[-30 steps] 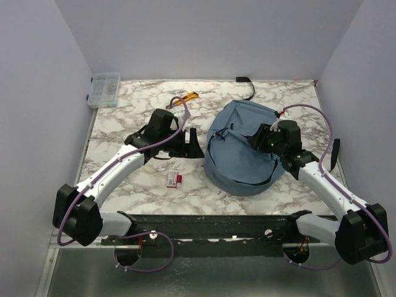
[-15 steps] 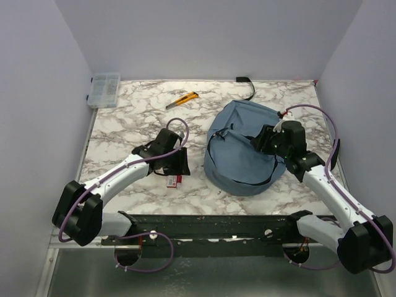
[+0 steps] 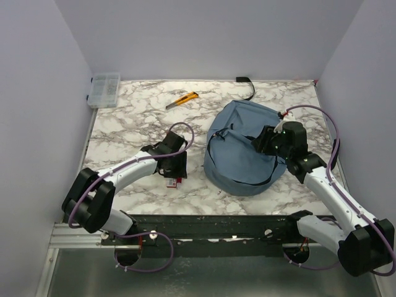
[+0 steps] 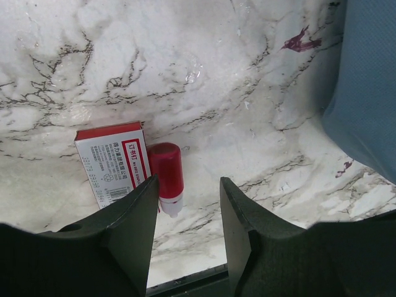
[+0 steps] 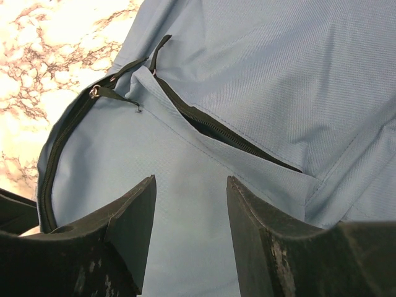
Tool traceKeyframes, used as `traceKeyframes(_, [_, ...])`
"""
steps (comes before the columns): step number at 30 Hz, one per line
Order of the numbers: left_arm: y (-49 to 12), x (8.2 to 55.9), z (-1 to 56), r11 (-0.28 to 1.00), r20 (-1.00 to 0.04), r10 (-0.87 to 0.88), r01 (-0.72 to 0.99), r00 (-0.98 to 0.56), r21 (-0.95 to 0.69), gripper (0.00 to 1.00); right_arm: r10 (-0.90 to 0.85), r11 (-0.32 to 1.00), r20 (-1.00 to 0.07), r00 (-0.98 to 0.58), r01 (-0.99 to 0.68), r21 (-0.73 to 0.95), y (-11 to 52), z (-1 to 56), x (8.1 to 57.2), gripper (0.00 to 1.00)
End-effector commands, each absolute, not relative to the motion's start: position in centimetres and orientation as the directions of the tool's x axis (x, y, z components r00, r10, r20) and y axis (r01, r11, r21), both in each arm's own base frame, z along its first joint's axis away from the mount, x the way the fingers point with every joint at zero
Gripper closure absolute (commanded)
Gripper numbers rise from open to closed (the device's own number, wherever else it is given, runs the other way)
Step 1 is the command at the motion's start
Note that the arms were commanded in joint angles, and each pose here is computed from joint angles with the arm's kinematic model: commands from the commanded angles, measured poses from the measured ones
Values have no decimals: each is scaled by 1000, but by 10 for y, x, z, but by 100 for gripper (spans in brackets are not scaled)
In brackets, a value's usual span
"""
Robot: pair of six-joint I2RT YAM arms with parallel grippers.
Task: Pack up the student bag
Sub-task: Pick up the stationery from the center of the board.
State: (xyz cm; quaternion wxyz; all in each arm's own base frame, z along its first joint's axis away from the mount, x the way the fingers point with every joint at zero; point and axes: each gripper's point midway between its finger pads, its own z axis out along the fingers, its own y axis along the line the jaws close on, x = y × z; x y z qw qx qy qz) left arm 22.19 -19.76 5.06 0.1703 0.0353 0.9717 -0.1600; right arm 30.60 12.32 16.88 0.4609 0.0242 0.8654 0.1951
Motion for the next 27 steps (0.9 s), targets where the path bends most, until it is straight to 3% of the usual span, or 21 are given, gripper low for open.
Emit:
traceKeyframes(1, [-194, 221, 37, 963, -337, 14, 104, -941, -248, 54, 199, 928, -789, -581, -146, 342, 121, 163, 299, 47])
traceKeyframes(9, [-202, 217, 24, 964, -312, 45, 123, -949, -236, 58, 192, 931, -789, -583, -147, 335, 121, 162, 299, 47])
traceKeyframes(15, [-210, 212, 19, 962, -305, 74, 148, -950, -228, 69, 156, 952, -804, -574, -129, 276, 111, 161, 303, 47])
traceKeyframes(22, [-216, 213, 29, 950, -324, 82, 172, -942, -259, 92, 102, 983, -800, -591, -66, 174, 100, 162, 322, 48])
traceKeyframes(27, [-227, 214, 62, 918, -382, 64, 204, -922, -340, 97, 14, 997, -796, -606, -51, 57, 93, 161, 331, 47])
